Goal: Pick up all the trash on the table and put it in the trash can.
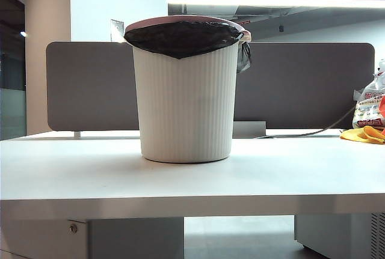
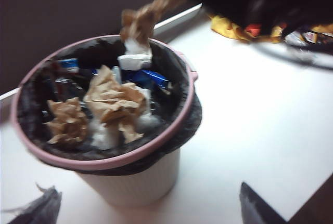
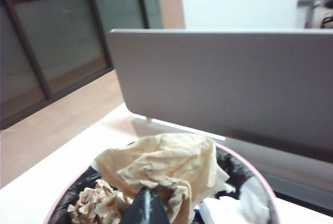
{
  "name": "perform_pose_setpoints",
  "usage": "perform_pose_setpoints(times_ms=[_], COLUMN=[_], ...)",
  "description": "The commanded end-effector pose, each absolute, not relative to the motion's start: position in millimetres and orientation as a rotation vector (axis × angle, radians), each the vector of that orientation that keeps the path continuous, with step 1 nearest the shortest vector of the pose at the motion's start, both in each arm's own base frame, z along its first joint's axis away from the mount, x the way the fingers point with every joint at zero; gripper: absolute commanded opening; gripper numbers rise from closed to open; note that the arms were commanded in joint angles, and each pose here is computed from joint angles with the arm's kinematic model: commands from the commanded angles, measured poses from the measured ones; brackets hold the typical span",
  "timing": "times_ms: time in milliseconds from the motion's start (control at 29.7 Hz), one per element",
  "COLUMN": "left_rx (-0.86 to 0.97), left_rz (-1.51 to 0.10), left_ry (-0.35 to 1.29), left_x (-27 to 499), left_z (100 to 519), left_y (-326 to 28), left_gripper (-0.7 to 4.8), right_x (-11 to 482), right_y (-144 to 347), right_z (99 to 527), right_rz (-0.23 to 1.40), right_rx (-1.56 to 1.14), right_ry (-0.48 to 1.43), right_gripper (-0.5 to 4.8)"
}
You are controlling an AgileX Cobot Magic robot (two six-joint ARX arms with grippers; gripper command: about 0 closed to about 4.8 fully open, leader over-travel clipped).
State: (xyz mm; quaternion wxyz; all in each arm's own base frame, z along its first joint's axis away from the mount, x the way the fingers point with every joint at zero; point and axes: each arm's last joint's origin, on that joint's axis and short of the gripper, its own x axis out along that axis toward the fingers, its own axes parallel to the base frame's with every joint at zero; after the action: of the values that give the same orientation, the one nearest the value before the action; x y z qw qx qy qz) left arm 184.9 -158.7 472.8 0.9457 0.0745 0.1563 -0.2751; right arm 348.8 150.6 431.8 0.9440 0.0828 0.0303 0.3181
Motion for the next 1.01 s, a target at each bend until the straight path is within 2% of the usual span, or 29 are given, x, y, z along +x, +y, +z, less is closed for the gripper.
perform_pose_setpoints(times_ms=[34,169,202,236,270,303,337,371,404,708,843,1011], left_rx=[0.145,0.152,0.152,0.152,0.15,0.149,0.149,0.148,0.147,0.146,0.148,0.149], left_rz=[-0.545,-0.516,-0.509,-0.501,-0.501,-0.501,-0.501,-0.501,-0.501,-0.501,-0.502,-0.502], left_ry=[0.298,0.298,0.295,0.291,0.289,0.288,0.286,0.285,0.283,0.281,0.285,0.288], left_x=[179,174,172,171,169,169,169,168,168,167,167,167], left_z=[478,480,481,482,482,483,483,483,484,484,484,484], left_y=[-153,-147,-145,-144,-143,-143,-142,-142,-142,-141,-141,-141], left_gripper=[4.79,4.79,4.79,4.79,4.79,4.79,4.79,4.79,4.79,4.79,4.79,4.79], right_x=[367,381,381,381,381,380,380,380,379,371,364,356], right_y=[161,170,170,170,170,170,170,170,170,176,186,197], right_z=[421,404,402,401,401,401,401,401,402,400,389,381], right_rz=[0.66,0.682,0.682,0.682,0.683,0.687,0.697,0.706,0.716,0.794,0.806,0.735], right_rx=[0.169,0.164,0.158,0.151,0.139,0.133,0.134,0.134,0.134,0.082,-0.083,-0.32], right_ry=[0.086,0.138,0.153,0.164,0.169,0.175,0.175,0.175,0.175,0.22,0.276,0.289], right_gripper=[-0.05,-0.04,0.13,0.55,1.3,2.49,3.36,3.96,4.31,4.31,4.3,4.29])
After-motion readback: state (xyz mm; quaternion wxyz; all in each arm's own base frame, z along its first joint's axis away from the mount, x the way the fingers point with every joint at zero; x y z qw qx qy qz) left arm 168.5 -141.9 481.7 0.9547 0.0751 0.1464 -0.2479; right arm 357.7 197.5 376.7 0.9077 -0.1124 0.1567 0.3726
